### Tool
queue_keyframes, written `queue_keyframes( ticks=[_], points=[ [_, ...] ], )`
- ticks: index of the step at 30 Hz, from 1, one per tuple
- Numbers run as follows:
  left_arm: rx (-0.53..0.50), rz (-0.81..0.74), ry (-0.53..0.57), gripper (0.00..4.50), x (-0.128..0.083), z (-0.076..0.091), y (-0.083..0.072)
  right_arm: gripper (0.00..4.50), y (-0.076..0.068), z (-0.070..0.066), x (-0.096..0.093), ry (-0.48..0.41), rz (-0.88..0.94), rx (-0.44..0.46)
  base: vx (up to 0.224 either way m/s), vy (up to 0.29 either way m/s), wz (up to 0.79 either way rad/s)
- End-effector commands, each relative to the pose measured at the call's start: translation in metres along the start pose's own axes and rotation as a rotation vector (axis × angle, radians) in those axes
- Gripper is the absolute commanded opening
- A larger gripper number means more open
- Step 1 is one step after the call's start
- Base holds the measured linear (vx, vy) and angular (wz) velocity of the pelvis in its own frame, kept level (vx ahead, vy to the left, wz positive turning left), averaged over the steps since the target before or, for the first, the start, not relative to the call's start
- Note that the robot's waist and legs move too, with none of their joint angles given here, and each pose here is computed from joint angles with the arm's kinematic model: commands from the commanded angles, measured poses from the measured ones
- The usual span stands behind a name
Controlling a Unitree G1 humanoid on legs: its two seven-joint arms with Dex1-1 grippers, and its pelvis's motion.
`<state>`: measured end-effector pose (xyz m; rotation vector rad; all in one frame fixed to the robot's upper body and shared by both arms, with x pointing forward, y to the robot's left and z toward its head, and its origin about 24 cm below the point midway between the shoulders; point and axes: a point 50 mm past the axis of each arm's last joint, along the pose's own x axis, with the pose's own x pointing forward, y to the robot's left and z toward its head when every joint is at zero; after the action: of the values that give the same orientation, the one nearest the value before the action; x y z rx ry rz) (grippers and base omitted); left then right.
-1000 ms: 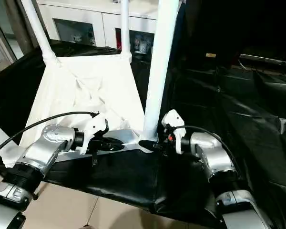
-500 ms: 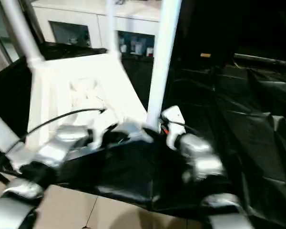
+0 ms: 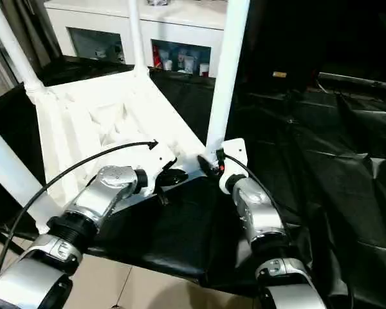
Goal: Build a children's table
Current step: Rotate leg to tighten
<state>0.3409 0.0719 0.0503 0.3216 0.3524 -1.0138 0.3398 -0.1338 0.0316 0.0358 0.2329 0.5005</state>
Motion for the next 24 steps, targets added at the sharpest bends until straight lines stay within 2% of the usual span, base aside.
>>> queue_keyframes(
  ticks=[1, 6, 7, 8, 9, 13, 17, 18, 22, 24],
  points=[
    [0.009, -0.042, -0.076, 0.00, 0.002, 0.009, -0.005, 3.93, 0.017, 0.000, 0.003, 0.014, 0.146, -0.012, 0.000, 0.000, 0.00],
    [0.031, -0.155, -0.079, 0.00, -0.011, 0.003, -0.006, 3.99, 0.006, 0.005, -0.011, 0.042, 0.316, -0.077, 0.000, 0.000, 0.00],
    [0.049, -0.202, -0.092, 0.00, -0.019, 0.001, -0.006, 3.99, 0.000, 0.007, -0.020, 0.064, 0.391, -0.127, 0.000, 0.000, 0.00],
    [0.049, -0.202, -0.092, 0.00, -0.019, 0.001, -0.006, 3.99, 0.000, 0.007, -0.020, 0.064, 0.391, -0.127, 0.000, 0.000, 0.00],
    [0.051, -0.233, -0.101, 0.00, -0.026, -0.002, -0.005, 3.99, -0.006, 0.009, -0.028, 0.079, 0.463, -0.151, 0.000, 0.000, 0.00],
    [0.049, -0.277, -0.109, 0.00, -0.037, -0.006, -0.003, 3.99, -0.013, 0.013, -0.038, 0.092, 0.538, -0.147, 0.000, 0.000, 0.00],
    [0.035, -0.318, -0.114, 0.00, -0.044, -0.007, -0.005, 3.99, -0.015, 0.013, -0.041, 0.103, 0.563, -0.149, 0.000, 0.000, 0.00],
    [0.035, -0.318, -0.114, 0.00, -0.044, -0.007, -0.005, 3.84, -0.015, 0.013, -0.041, 0.103, 0.563, -0.149, 0.000, 0.000, 0.00],
    [0.032, -0.328, -0.112, 0.00, -0.045, -0.008, -0.006, 3.71, -0.014, 0.010, -0.040, 0.120, 0.574, -0.151, 0.000, 0.000, 0.00],
    [0.033, -0.327, -0.112, 0.00, -0.045, -0.008, -0.006, 3.43, -0.013, 0.009, -0.039, 0.128, 0.575, -0.157, 0.000, 0.000, 0.00]
  ],
)
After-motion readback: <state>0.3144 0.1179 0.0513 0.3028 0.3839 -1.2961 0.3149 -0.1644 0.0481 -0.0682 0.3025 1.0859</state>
